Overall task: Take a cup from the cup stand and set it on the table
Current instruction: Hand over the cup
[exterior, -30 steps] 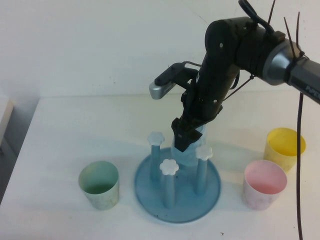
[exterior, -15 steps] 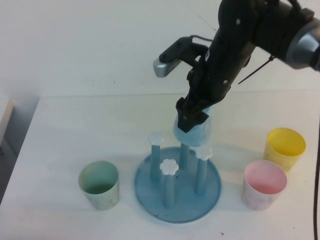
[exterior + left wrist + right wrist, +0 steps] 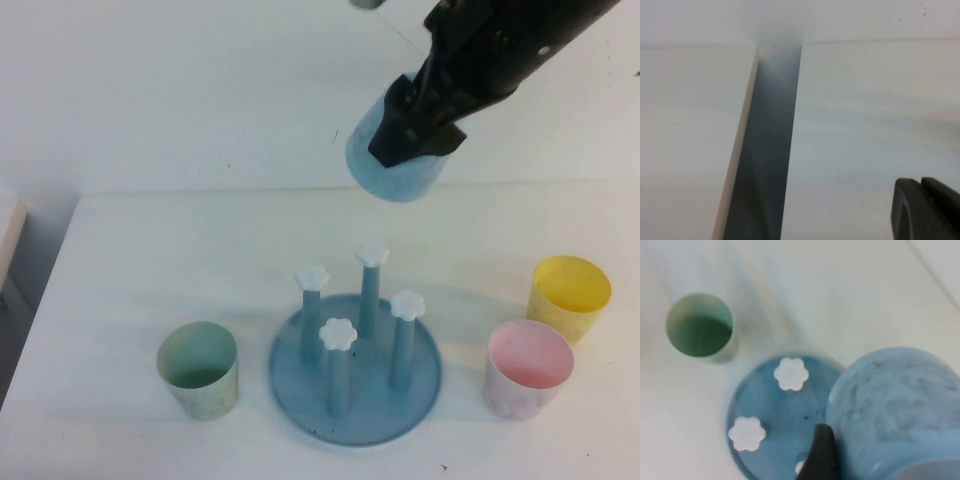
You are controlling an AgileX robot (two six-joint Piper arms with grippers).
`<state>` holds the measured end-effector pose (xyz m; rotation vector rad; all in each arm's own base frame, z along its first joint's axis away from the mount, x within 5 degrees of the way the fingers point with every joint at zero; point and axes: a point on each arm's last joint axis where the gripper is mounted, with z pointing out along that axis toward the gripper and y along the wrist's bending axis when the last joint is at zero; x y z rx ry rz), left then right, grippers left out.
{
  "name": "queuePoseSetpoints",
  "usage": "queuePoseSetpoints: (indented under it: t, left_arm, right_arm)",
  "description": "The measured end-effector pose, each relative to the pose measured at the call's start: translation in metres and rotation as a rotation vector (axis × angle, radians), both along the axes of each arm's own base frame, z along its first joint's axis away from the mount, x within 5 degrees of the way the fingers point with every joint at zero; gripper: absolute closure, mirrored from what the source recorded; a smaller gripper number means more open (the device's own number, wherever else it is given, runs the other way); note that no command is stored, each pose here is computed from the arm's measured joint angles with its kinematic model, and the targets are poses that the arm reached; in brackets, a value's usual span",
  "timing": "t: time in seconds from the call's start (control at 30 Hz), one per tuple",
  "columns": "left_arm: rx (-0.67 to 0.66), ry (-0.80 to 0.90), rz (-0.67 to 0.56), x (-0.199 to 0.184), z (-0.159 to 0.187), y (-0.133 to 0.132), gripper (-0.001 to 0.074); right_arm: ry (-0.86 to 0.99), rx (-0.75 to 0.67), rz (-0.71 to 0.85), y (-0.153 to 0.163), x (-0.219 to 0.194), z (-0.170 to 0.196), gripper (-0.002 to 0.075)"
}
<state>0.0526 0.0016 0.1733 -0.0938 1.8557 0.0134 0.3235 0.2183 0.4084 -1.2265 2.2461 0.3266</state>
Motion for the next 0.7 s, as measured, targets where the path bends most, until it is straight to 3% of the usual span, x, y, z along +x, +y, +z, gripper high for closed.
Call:
queuePoseSetpoints:
  t: [0.17, 0.33, 0.47, 0.7]
  left_arm:
    - [0.000, 0.000, 0.000, 0.000, 0.000, 0.000, 0.0737]
    - [0.000, 0.000, 0.000, 0.000, 0.000, 0.000, 0.0737]
    - [0.000, 0.000, 0.000, 0.000, 0.000, 0.000, 0.0738]
    - [0.000, 0.000, 0.000, 0.000, 0.000, 0.000, 0.0738]
  right_arm:
    - [-0.012, 0.113, 0.023, -0.021, -0.042, 0.035, 0.0120]
    - [0.079, 0.146, 0.022, -0.059, -0.087, 0.023, 0.0120]
    - [0.214, 0.216, -0.019, -0.091, -0.114, -0.022, 0.0120]
    - [0.385, 0.594, -0.141, -0.120, -0.139, -0.094, 0.0120]
